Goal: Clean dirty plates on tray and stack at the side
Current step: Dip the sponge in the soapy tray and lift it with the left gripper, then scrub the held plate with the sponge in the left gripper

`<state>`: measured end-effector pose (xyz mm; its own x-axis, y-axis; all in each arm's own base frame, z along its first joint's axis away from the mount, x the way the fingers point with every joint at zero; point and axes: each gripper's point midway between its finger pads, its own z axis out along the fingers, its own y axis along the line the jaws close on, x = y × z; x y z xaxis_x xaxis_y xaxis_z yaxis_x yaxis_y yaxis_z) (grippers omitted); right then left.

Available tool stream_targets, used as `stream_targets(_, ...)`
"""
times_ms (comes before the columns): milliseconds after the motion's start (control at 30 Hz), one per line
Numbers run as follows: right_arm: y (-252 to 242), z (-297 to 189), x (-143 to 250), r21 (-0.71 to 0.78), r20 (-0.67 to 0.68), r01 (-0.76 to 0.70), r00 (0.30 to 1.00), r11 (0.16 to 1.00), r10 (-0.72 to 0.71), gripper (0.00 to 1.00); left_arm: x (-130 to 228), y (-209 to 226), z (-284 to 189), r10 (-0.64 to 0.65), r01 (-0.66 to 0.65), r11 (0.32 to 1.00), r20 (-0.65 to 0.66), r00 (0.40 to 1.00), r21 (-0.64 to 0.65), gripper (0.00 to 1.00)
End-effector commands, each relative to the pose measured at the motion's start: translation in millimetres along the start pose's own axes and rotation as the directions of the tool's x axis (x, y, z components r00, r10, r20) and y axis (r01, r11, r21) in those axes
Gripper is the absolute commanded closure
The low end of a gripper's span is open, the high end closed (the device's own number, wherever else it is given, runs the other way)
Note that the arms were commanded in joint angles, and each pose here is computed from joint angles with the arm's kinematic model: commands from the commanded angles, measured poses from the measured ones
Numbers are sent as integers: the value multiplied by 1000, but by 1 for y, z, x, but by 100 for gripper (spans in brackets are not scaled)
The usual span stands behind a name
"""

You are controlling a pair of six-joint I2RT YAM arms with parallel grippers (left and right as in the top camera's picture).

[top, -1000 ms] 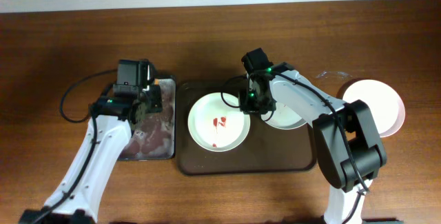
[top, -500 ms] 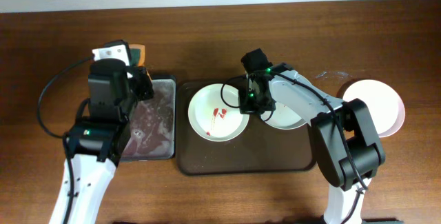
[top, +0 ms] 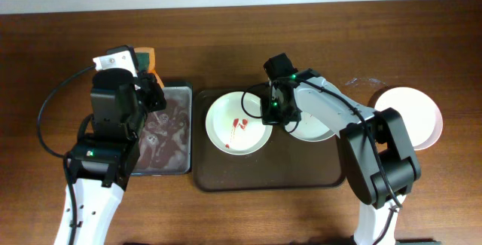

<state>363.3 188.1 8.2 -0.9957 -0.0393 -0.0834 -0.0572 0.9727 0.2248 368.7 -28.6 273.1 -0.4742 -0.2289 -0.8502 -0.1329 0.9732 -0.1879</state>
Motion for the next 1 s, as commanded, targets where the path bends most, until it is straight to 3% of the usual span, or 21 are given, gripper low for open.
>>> stream_targets(0,-4,8,7,22,-28,-6,1000,1000,6,96,-13,-1,-9,-20,20,1000,38,999,13,100)
stream_targets(633,-4,8,8,18,-29,-6,1000,1000,6,96,-9,0,-6,-17,17,1000,21,1000,7,100)
stream_targets(800,-2,8,9,9,-37,-6,999,1000,6,96,43,12,20,10,-21,998,-188,982,-58,100)
stream_targets(967,-2,8,10,10,-39,-6,999,1000,7,96,110,27,54,22,-85,989,-436,900,-124,100)
